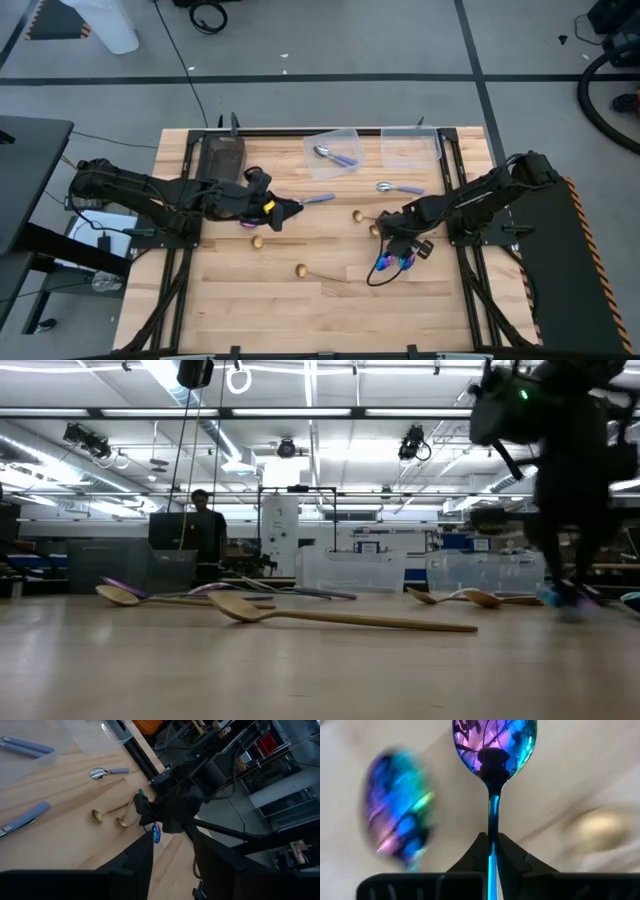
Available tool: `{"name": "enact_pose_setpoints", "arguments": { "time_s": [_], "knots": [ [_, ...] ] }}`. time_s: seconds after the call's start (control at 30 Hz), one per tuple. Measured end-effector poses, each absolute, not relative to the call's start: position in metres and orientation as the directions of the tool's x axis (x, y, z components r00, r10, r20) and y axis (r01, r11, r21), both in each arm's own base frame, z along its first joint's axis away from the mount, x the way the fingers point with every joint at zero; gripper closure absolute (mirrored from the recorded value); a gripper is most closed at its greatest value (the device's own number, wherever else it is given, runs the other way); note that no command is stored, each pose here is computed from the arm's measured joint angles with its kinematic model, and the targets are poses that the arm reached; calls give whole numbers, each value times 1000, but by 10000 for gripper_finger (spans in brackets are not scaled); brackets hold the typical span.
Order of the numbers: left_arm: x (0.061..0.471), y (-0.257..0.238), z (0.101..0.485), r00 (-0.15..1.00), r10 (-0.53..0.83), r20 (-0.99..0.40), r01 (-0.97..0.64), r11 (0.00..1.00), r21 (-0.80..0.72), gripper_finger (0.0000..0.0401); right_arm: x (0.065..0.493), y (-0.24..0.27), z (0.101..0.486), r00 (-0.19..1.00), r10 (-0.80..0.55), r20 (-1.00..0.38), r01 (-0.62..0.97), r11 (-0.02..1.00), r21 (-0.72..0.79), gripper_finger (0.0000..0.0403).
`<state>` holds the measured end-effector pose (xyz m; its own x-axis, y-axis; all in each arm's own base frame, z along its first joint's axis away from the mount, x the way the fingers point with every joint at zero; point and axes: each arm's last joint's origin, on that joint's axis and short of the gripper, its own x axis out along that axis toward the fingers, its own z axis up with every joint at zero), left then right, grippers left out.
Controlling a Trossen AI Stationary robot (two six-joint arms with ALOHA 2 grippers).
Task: Sort silverware by color (type)
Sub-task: Put the blue spoon into the right transparent bin
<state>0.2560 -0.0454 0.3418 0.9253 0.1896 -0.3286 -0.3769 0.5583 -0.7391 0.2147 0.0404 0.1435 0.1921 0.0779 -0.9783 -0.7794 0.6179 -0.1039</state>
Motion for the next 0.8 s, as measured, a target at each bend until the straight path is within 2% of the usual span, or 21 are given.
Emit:
{"name": "enact_pose_setpoints", "arguments": {
  "time_s": [0.23, 0.57, 0.8],
  "knots": [
    [256, -45, 342, 924, 193, -331, -381, 557, -738, 253, 227, 37, 158, 252, 84, -964, -757, 637, -142, 381],
    [256, -44, 341, 921, 195, -338, -388, 558, -733, 253, 236, 24, 169, 275, 67, -959, -714, 682, -157, 381],
    [254, -32, 333, 877, 247, -412, -478, 535, -697, 253, 242, 4, 185, 267, 24, -964, -654, 739, -162, 381]
  ]
}}
